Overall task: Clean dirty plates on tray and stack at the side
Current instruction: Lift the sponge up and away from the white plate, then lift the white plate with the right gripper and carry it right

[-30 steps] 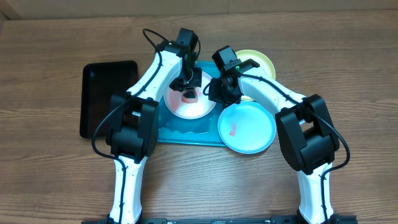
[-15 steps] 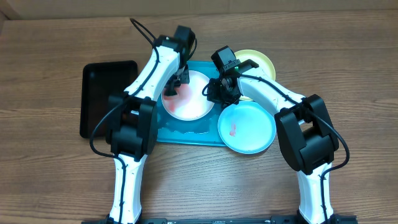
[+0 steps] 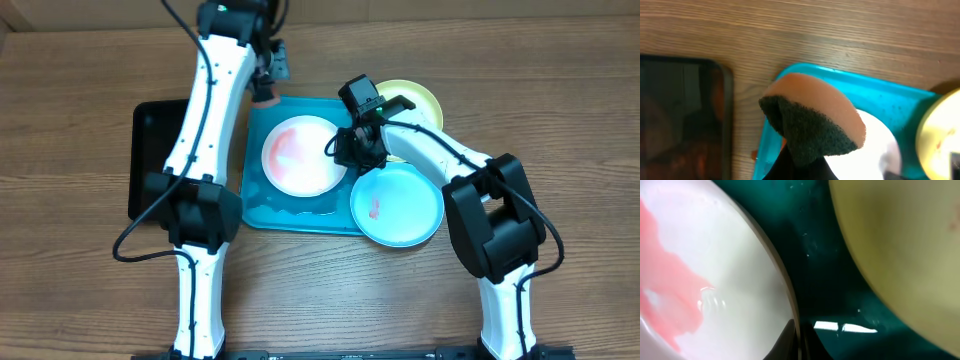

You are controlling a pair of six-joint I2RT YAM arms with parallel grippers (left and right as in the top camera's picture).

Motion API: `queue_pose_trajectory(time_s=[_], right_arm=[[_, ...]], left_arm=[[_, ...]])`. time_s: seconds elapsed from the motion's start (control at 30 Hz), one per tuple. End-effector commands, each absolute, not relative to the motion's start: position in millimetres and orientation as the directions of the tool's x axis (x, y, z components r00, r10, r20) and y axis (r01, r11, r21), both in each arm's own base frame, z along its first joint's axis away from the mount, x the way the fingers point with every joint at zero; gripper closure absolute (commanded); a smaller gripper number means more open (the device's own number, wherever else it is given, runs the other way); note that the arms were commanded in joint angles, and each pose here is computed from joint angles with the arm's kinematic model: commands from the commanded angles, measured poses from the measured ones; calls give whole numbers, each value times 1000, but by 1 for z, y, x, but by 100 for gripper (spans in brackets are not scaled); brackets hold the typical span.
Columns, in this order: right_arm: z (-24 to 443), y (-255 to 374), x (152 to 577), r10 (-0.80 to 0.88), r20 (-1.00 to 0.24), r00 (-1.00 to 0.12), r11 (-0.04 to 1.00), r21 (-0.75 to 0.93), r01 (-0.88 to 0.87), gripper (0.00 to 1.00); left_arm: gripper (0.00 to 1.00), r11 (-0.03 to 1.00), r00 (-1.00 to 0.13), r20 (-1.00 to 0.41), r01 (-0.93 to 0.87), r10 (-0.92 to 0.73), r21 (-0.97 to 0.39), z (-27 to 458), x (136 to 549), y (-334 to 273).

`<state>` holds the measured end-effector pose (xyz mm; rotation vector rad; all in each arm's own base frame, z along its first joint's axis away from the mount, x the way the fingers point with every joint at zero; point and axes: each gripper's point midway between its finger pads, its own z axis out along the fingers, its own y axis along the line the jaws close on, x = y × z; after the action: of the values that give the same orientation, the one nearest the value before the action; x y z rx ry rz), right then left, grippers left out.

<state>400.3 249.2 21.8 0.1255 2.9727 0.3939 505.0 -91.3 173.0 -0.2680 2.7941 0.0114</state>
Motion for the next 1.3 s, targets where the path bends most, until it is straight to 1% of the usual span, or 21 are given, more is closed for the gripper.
queue_pose_trajectory(time_s=[0.0,0.1,0.27,0.43,0.57,0.77,0.97,1.27], right_arm=[[96,247,414,33,-363,-931,981,192,-40,96],[120,241,413,-19,-457,-889,995,80,-62,96],[149,221,411,-94,-588,-804,986,-167,6,96],[178,209,405,-210,-679,-703,915,-390,103,96],[207,212,398,-302,-737,-604,845,-501,189,96],[249,220,381,-407,-786,-464,753,-577,316,96],[281,225,367,-467,-812,-351,685,-583,437,96],[285,226,364,-473,-814,-338,681,-581,446,96]], left_arm=[[96,978,-921,-332,-203,-204,-36,179,507,-73],[96,975,-917,-331,-221,-221,-40,179,509,-64],[96,972,-915,-330,-232,-233,-42,179,509,-58],[96,972,-915,-330,-231,-232,-42,179,509,-58],[96,972,-915,-330,-231,-232,-42,179,509,-59],[96,972,-916,-326,-232,-232,-41,179,508,-58],[96,972,-917,-323,-232,-232,-40,178,507,-58],[96,972,-917,-323,-232,-232,-39,178,507,-58]])
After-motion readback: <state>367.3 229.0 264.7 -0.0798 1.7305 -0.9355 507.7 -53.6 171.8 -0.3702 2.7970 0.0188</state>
